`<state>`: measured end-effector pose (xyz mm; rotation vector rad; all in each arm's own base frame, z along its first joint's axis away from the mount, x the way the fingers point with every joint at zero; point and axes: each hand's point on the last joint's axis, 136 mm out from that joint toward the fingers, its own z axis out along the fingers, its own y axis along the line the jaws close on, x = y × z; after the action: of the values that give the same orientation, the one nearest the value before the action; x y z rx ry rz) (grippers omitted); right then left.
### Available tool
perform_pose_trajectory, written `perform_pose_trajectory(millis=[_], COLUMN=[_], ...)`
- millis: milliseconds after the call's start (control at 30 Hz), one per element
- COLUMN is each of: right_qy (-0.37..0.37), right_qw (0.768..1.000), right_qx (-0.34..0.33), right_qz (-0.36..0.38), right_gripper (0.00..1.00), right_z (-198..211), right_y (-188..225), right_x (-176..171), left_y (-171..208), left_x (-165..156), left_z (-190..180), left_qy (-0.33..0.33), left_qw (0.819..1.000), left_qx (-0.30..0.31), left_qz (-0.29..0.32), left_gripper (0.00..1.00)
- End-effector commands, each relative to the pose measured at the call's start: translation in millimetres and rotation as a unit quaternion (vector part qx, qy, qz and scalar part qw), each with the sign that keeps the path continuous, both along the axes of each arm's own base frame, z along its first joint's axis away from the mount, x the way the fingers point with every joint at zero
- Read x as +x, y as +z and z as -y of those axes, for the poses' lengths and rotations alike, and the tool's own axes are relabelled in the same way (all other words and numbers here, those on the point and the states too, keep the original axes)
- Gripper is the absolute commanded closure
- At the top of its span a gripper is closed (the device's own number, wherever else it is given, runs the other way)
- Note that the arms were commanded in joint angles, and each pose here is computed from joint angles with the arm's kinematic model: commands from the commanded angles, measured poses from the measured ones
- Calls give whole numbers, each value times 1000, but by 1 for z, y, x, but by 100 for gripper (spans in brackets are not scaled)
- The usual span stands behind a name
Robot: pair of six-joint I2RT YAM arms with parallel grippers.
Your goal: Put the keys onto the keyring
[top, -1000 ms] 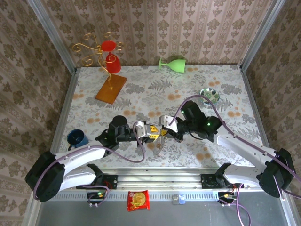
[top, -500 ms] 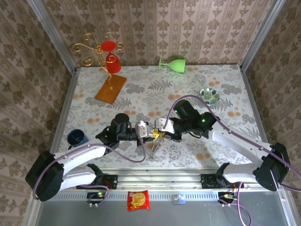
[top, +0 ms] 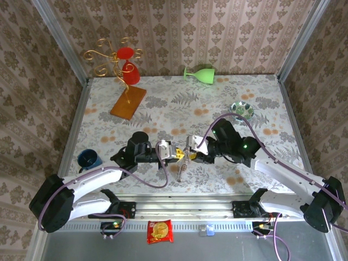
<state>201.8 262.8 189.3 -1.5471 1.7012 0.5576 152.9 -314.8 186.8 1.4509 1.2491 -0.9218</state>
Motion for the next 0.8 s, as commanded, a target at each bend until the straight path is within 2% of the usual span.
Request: perform_pose_trajectory(millis=[0, 200, 567, 767], right_qy=[-10, -7, 9, 8], right_qw=[1000, 1000, 999, 999], right_qx=[21, 20, 28, 29], right_qz=[-9, -17, -36, -40], right_gripper=[70, 71, 90, 92], right_z=[-3, -7, -17, -20], right_y=[-1, -7, -13, -14], right_x=[1, 3, 4, 6], left_y=[19, 21, 22, 22], left_x=[-1, -2, -1, 0], left_z=[0, 0, 1, 2], left_qy=[-2, -2, -2, 1], left_qw=[999, 999, 998, 998], left_qx=[-38, -44, -53, -59], left_qz=[15, 15, 14, 12], left_gripper=[100, 100, 100, 100])
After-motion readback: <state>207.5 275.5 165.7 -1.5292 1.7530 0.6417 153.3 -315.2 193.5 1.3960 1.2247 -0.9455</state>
